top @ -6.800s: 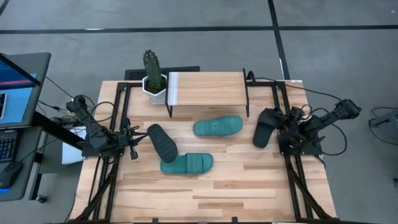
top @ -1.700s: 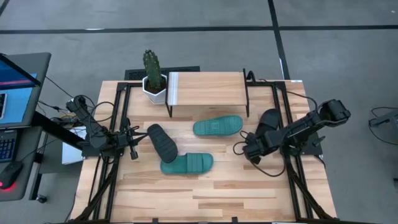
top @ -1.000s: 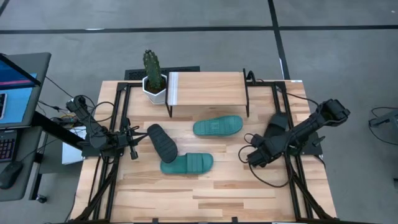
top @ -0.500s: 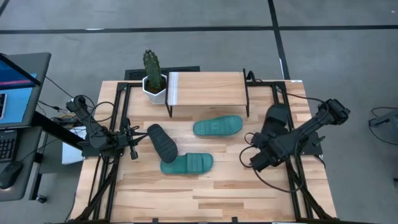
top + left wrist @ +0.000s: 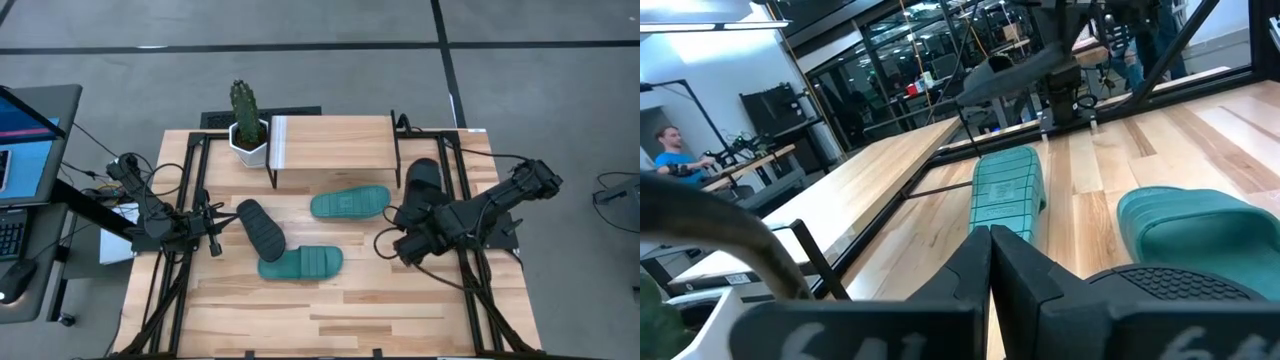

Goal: Pick and place slides into the shelf
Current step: Put the right black slipper on the shelf

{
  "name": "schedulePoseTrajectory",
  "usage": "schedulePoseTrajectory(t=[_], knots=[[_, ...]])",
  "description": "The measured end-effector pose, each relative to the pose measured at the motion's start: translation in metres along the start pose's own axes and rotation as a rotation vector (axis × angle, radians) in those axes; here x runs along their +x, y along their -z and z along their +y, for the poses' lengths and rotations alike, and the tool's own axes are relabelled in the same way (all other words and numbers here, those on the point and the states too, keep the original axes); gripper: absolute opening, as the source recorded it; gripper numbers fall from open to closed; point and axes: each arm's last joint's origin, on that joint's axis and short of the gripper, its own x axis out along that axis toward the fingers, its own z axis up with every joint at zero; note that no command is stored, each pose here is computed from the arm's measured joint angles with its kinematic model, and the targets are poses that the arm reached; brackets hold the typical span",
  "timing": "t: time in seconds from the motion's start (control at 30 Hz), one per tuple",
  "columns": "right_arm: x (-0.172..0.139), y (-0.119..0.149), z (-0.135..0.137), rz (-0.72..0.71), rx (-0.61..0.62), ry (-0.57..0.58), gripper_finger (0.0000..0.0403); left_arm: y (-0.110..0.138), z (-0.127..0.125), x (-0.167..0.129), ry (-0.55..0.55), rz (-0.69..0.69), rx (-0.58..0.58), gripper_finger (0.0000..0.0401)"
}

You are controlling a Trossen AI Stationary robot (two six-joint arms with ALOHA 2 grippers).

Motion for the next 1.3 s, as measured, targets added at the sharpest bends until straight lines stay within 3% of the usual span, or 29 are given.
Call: schedulePoseTrajectory(t=[0.33,0.63,0.9,1.3], knots=[[0.002,-0.025,-0.024,-0.051,-0.018,0.075,0.0011,0.000,0.000,0.000,0.000,0.000,0.002,0.0000],[-0.008,-0.055,-0.066,-0.120,-0.068,0.180,0.0011,0.000,0.000,0.000,0.000,0.000,0.007,0.0000],[-0.020,-0.085,-0.098,-0.220,-0.127,0.107,0.0011,0.000,0.000,0.000,0.000,0.000,0.008,0.0000],[0.015,-0.153,-0.089,-0.133,-0.300,0.107,0.0010,0.000,0.000,0.000,0.000,0.000,-0.001,0.0000]])
